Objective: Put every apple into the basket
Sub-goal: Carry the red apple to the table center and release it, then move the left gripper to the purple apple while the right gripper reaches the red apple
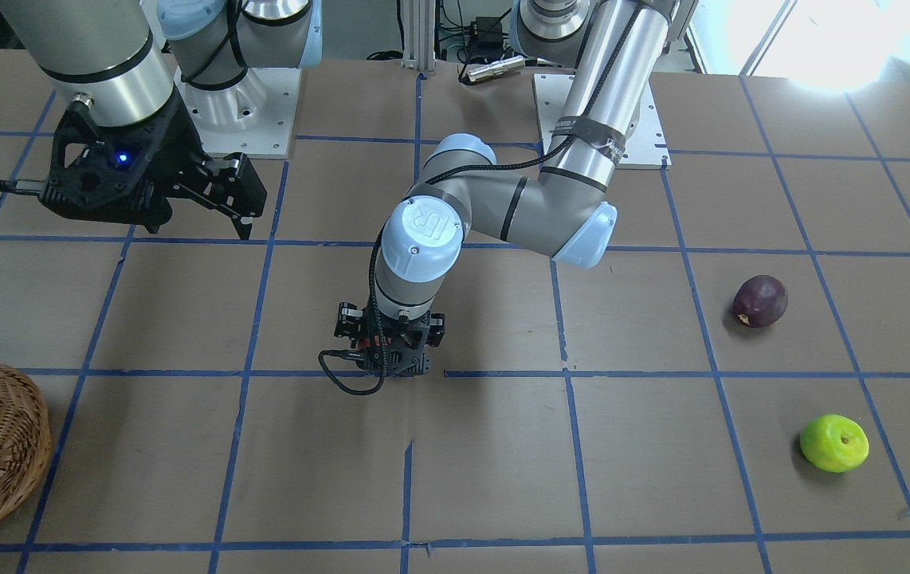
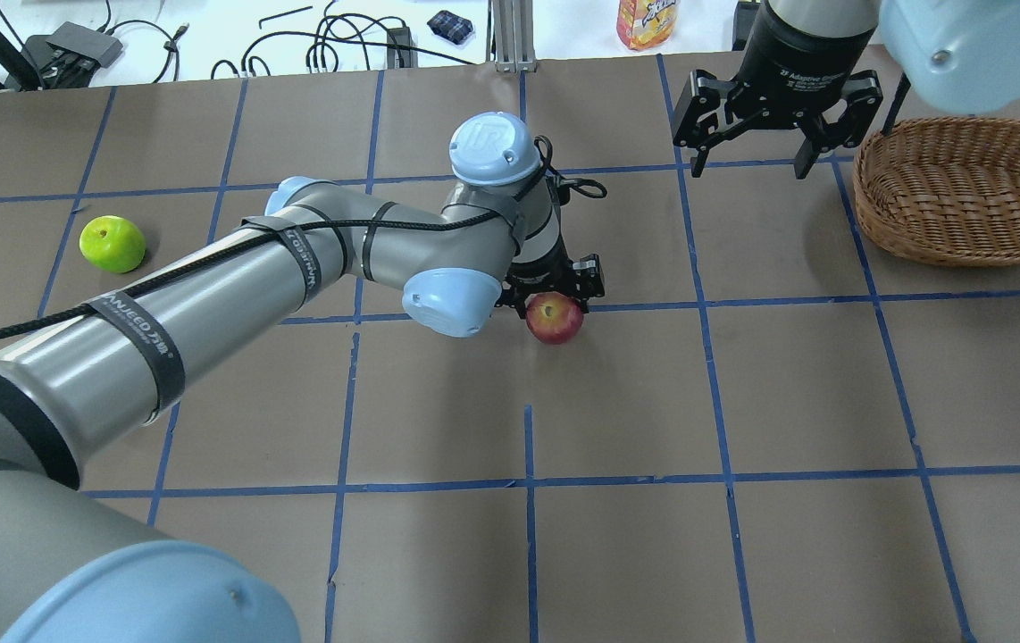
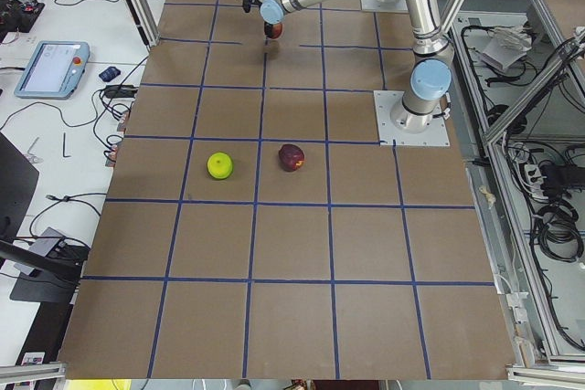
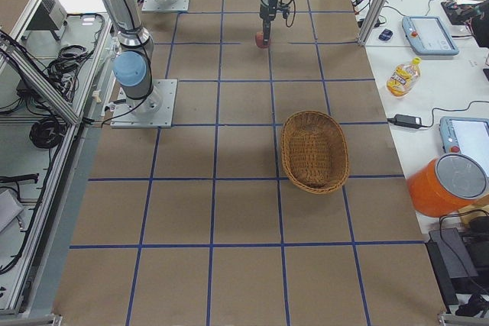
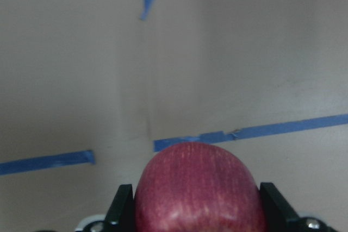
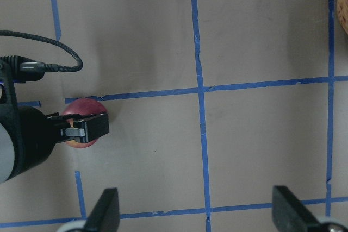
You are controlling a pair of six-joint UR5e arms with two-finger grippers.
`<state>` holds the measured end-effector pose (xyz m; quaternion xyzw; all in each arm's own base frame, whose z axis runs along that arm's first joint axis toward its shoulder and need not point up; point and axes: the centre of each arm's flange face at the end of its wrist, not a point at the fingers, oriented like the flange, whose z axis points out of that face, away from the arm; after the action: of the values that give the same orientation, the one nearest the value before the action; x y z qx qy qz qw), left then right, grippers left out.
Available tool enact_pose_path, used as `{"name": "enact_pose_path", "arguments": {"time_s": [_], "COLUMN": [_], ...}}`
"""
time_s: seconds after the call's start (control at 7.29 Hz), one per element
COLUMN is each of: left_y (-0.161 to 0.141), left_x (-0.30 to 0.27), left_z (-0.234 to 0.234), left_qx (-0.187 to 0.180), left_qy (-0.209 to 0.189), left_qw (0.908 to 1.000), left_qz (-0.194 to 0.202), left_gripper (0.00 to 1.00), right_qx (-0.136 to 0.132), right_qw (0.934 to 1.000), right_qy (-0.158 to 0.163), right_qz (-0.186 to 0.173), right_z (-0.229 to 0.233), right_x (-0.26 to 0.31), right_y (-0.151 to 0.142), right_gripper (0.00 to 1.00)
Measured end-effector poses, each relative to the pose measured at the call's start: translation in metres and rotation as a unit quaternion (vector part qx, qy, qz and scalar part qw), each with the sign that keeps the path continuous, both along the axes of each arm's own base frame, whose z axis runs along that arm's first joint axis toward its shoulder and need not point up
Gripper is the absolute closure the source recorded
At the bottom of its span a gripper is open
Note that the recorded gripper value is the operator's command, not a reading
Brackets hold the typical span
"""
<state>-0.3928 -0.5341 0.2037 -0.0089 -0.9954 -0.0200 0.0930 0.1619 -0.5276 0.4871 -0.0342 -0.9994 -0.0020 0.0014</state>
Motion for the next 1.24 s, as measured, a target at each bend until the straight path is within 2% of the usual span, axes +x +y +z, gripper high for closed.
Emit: {"name": "enact_pose_path", "arguments": {"time_s": [0.27, 0.41, 0.69, 0.82, 0.96, 1.24], "left_y": [-0.009, -0.026, -0.056, -0.059, -0.055, -0.022], "left_x": [0.006, 0.039, 0.156, 0.223, 0.292, 0.406], "left_z": [0.021, 0.045, 0.084, 0.096, 0.101, 0.088], "left_qx": [-0.016, -0.027, -0.025, -0.014, -0.005, 0.016], "left_qy": [-0.003, -0.019, -0.082, -0.102, -0.106, -0.090], "left_qw": [0.9998, 0.9995, 0.9950, 0.9917, 0.9873, 0.9773], "left_qz": [0.007, -0.002, -0.050, -0.077, -0.118, -0.191], "left_gripper": [0.00, 0.00, 0.00, 0.00, 0.00, 0.00], "right_qx": [0.016, 0.011, 0.019, 0.023, 0.012, -0.015], "right_qw": [0.9998, 0.9998, 0.9996, 0.9997, 0.9999, 0.9999], "right_qy": [0.005, 0.003, 0.002, 0.003, 0.003, 0.006], "right_qz": [-0.007, -0.015, -0.019, -0.007, -0.001, -0.005], "right_z": [-0.017, -0.021, -0.056, -0.079, -0.105, -0.160], "right_x": [0.001, 0.003, 0.023, 0.050, 0.085, 0.154], "right_y": [-0.009, -0.015, -0.033, -0.039, -0.045, -0.042], "right_gripper": [0.00, 0.00, 0.00, 0.00, 0.00, 0.00]}}
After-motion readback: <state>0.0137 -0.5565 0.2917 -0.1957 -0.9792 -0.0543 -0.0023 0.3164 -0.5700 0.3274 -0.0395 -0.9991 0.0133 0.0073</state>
